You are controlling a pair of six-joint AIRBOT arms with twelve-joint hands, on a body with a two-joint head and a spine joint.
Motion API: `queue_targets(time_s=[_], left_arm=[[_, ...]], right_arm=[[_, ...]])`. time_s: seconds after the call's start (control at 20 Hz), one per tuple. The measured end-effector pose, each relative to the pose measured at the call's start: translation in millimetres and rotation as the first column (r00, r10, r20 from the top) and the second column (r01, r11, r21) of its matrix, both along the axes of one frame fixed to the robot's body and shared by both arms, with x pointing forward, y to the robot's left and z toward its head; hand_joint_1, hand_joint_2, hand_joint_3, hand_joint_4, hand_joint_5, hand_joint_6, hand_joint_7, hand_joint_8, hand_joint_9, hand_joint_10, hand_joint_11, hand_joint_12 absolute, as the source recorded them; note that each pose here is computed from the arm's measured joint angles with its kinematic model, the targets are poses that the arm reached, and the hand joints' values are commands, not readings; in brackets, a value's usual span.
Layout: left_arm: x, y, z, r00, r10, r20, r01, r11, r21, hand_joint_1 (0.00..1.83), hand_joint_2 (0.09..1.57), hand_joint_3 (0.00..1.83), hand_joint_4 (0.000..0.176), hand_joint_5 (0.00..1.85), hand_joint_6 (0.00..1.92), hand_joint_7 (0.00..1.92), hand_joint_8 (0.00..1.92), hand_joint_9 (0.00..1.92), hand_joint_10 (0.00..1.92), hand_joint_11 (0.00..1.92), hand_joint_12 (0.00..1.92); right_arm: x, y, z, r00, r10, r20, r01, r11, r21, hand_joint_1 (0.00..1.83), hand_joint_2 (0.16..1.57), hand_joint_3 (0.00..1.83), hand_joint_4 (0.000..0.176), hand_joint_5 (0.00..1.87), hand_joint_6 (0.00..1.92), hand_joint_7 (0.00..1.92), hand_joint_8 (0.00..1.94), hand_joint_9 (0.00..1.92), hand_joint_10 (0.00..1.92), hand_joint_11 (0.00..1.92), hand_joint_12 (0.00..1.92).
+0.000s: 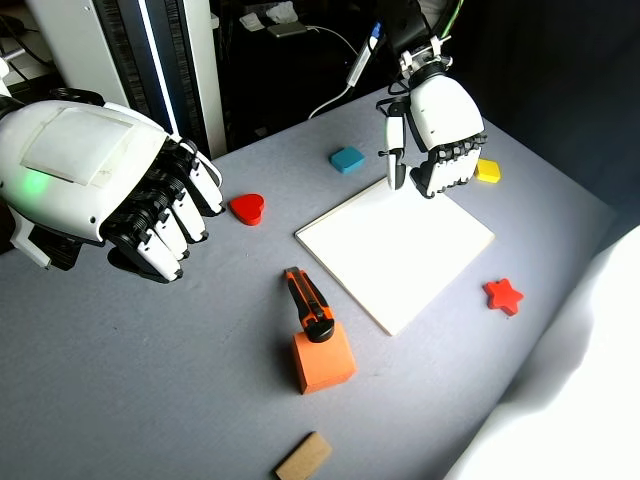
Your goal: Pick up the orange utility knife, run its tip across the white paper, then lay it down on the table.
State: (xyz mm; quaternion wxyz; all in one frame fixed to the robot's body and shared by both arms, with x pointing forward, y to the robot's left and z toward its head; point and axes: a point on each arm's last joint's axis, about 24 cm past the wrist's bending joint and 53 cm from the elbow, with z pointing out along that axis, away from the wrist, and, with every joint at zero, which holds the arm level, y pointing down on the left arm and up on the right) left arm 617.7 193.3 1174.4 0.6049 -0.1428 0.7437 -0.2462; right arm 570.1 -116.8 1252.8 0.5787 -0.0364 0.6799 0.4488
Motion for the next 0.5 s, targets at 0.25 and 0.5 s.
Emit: queue_targets(time_s=[0.25, 0.5], left_arm=[[-5.4, 6.0, -5.5, 0.9993, 0.035, -0.010, -0.035, 0.9994, -0.001, 0.00, 1.30, 0.01, 0.000, 0.02, 0.01, 0.05, 0.00, 0.04, 0.01, 0.00, 0.29], [-9.0, 16.4, -6.0, 0.9957, 0.092, -0.007, -0.092, 0.9958, 0.000, 0.00, 1.29, 0.00, 0.000, 0.00, 0.00, 0.04, 0.00, 0.02, 0.00, 0.00, 0.23]], right_arm=[[-1.0, 1.7, -2.5, 1.000, 0.004, 0.007, -0.004, 1.000, -0.014, 0.16, 1.23, 0.10, 0.000, 0.00, 0.00, 0.00, 0.00, 0.00, 0.00, 0.00, 0.00], [-11.2, 11.2, 5.0, 0.993, 0.063, 0.101, -0.056, 0.996, -0.070, 0.46, 1.14, 0.05, 0.000, 0.00, 0.00, 0.00, 0.00, 0.00, 0.00, 0.00, 0.00]])
